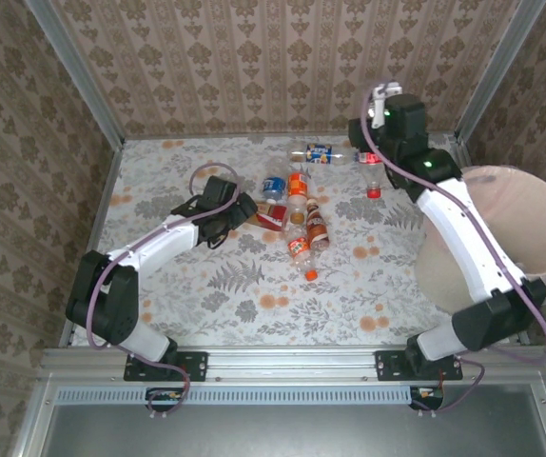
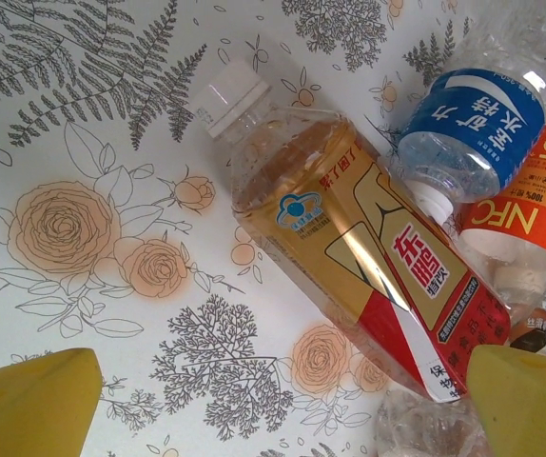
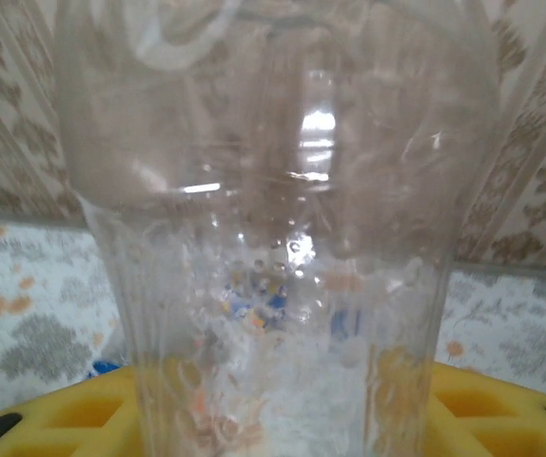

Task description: Put the plastic bottles in the bin

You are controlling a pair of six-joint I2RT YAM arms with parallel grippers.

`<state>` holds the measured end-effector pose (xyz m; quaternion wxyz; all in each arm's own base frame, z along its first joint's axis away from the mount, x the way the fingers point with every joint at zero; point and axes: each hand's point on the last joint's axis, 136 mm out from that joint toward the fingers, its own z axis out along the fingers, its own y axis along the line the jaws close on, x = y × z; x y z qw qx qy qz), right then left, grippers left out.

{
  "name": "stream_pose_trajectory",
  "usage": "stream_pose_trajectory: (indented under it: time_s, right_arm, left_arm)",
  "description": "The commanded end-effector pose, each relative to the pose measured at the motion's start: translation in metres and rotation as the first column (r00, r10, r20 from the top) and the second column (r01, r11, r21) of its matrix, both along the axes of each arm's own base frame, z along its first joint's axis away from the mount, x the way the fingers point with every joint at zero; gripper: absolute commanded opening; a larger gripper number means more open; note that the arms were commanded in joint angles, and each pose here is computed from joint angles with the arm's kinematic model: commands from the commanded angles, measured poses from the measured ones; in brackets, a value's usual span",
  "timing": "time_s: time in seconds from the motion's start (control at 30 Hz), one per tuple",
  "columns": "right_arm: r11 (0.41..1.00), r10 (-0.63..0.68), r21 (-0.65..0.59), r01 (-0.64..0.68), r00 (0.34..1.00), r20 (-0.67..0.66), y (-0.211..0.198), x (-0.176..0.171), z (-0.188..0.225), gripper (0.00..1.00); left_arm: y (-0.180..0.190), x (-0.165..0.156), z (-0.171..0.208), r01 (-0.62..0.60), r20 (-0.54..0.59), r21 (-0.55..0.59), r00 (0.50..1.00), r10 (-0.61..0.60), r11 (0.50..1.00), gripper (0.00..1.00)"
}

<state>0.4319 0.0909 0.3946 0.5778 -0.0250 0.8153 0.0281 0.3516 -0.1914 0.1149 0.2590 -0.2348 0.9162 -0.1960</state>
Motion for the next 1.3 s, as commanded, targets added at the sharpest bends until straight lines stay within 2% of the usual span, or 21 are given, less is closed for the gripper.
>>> stream_pose_trajectory:
  time_s: [0.0,0.23,0.5,0.63,0.8,1.0,1.13,1.27]
  right_arm:
    - [0.996,-0.009,0.086,-0.004,0.989,0.147,-0.015,-0.022,0.045,0.53]
    - [0.983,-0.154,0.137,0.12,0.95,0.272,-0.078,-0.07,0.085,0.53]
    - [0.942,-0.333,0.139,0.305,0.897,0.292,-0.144,-0.109,0.095,0.53]
    - [0.889,-0.458,0.144,0.435,0.842,0.285,-0.183,-0.128,0.099,0.53]
    - [0.805,-0.592,0.138,0.577,0.765,0.252,-0.23,-0.147,0.082,0.53]
    - [0.826,-0.561,0.118,0.551,0.781,0.274,-0.242,-0.143,0.056,0.53]
    - [0.82,-0.573,0.112,0.562,0.798,0.19,-0.246,-0.139,0.018,0.53]
    - [0.869,-0.494,0.09,0.486,0.853,0.168,-0.232,-0.132,-0.008,0.57]
  left_arm:
    - [0.004,0.003,0.02,-0.006,0.052,0.03,0.999,0.004,1.0,1.0]
    - [-0.009,0.006,0.02,0.034,0.043,-0.015,0.999,-0.033,0.999,1.0]
    - [-0.022,0.01,0.024,0.076,0.068,0.004,0.995,-0.076,0.997,1.0]
    - [-0.025,0.011,0.03,0.087,0.087,0.016,0.992,-0.089,0.996,1.0]
    - [-0.024,0.011,0.027,0.078,0.064,0.027,0.995,-0.08,0.997,1.0]
    - [-0.029,0.014,0.024,0.088,0.051,0.016,0.995,-0.088,0.996,1.0]
    - [-0.032,0.016,0.023,0.101,0.041,0.01,0.994,-0.101,0.995,1.0]
    - [-0.032,0.014,0.016,0.098,0.016,0.005,0.995,-0.098,0.995,1.0]
